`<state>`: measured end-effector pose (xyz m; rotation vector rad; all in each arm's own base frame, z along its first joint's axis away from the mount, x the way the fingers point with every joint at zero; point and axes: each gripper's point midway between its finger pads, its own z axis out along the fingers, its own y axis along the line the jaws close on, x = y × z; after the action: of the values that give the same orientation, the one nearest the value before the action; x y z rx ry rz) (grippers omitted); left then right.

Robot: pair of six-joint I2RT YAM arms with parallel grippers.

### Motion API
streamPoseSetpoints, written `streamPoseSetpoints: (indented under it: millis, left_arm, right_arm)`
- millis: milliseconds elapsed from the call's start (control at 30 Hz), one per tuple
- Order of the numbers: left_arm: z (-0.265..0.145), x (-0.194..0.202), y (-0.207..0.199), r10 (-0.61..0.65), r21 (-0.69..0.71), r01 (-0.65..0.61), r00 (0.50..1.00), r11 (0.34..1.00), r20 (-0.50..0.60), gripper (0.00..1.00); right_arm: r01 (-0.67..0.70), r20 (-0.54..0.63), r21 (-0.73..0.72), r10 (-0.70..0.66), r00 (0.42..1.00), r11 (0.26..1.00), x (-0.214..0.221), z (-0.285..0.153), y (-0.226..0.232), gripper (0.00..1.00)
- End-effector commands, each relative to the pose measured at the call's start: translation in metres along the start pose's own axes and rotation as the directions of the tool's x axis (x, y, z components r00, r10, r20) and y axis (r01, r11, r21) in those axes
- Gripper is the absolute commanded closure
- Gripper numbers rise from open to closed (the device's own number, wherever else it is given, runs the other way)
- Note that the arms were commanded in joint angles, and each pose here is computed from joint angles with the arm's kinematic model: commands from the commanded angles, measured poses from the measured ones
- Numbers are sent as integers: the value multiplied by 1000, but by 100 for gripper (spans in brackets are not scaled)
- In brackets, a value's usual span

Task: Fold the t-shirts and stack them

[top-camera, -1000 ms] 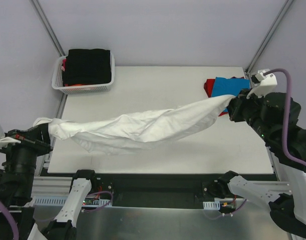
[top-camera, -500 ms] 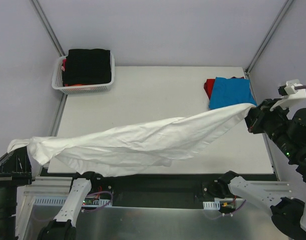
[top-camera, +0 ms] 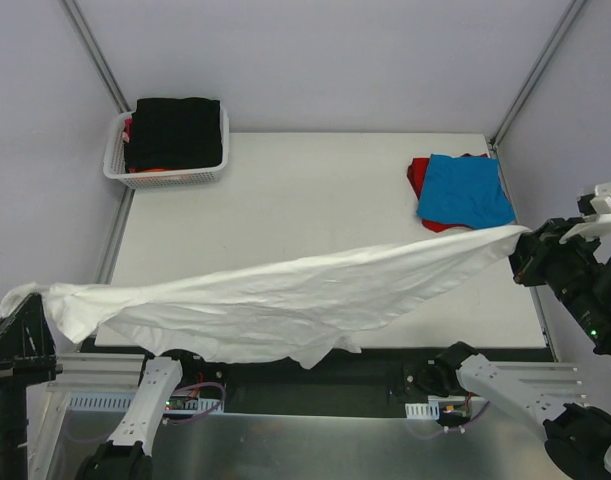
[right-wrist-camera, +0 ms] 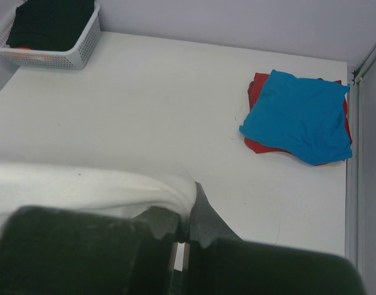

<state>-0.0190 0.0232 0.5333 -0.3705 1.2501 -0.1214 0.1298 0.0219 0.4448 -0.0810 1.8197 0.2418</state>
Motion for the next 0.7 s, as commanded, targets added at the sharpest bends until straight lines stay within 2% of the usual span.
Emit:
streamPoseSetpoints:
  millis: [0, 100, 233, 500, 667]
  left_arm:
    - [19, 7, 5, -4, -44, 3, 1000, 999, -19, 91]
    - [37, 25, 15, 16, -109, -25, 997, 994, -82, 91]
    - [74, 82, 23, 31, -157, -75, 963, 985, -267, 97]
    - [137, 162, 31, -41, -230, -60, 912, 971, -409, 100]
    - [174, 223, 36, -69, -252, -72, 859, 965, -507, 100]
  right_arm:
    - [36, -22, 50, -35, 999, 998, 7, 15, -5, 99]
    - [59, -47, 54, -57, 997, 997, 17, 29, -2, 99]
    - [86, -102, 35, -82, 991, 996, 34, 54, 9, 99]
    - [125, -268, -15, -124, 955, 992, 76, 116, 37, 99]
    - [112, -314, -22, -113, 943, 993, 85, 156, 53, 99]
